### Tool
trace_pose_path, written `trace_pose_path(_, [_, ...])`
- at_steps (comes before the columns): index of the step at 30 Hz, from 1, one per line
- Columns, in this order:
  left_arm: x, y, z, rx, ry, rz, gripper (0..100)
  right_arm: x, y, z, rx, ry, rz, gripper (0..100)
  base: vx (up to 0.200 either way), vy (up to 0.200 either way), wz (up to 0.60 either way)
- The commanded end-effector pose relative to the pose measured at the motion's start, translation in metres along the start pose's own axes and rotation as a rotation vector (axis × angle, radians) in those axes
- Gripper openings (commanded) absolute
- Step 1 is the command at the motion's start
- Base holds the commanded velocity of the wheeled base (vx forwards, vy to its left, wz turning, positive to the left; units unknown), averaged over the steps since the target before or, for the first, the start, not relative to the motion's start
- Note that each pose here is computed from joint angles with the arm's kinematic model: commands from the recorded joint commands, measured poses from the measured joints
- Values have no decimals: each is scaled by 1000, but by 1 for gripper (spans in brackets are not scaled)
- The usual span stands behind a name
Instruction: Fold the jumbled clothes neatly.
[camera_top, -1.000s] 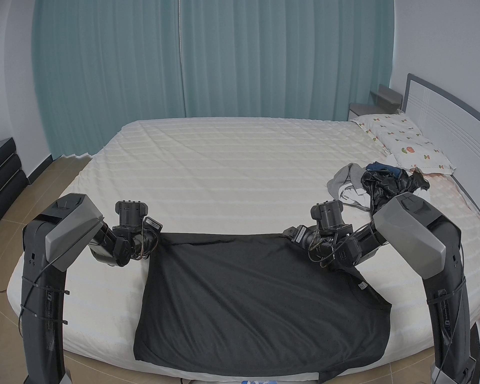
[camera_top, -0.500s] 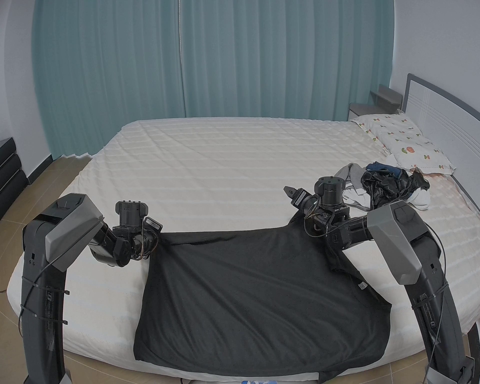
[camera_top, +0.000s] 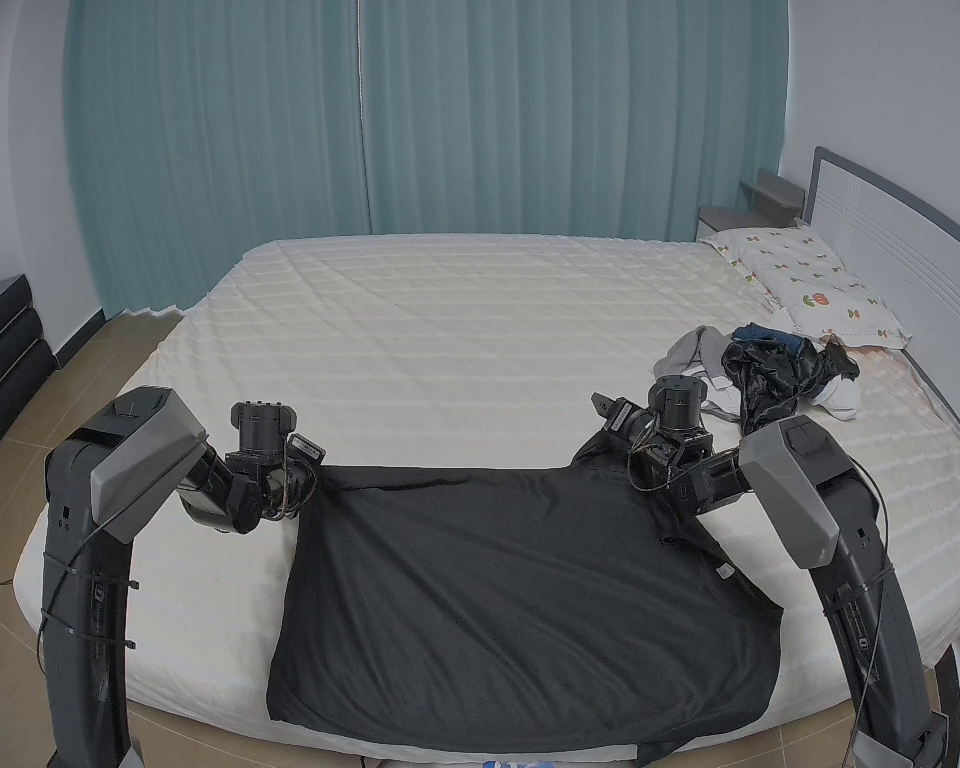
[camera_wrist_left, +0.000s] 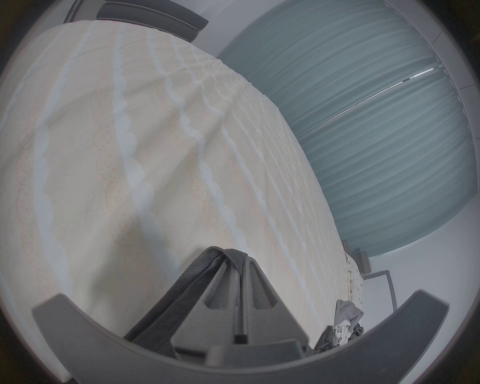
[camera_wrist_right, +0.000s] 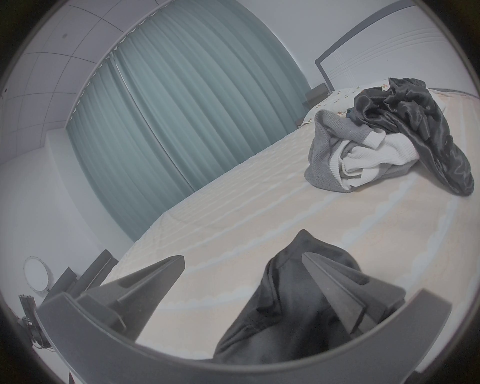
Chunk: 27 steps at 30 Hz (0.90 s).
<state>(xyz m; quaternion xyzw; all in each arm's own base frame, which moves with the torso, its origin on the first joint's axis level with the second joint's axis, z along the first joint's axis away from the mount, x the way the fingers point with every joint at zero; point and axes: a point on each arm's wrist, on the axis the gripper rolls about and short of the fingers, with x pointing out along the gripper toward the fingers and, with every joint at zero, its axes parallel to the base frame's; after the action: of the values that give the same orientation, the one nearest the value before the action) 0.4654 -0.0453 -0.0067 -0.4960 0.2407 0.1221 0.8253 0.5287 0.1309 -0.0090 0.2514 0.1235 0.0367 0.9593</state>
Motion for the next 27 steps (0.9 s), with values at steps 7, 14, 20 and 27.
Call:
trace_pose_path(7, [0,-1,0,1,-1,-3,0,-51,-22,19,-162,98,-55,100,0,0,0])
trace_pose_path(14, [0,0,0,1,0,-1,0,-52,-33,-1,-229,146,-61,100,0,0,0])
trace_pose_path(20, [0,0,1,0,-2,-2,0,-50,-38,-13,-267,180,-71,0,0,0,0])
trace_pose_path(27, [0,0,1,0,-2,-2,0,-47,-54,-6,-277,164,-100,0,0,0,0])
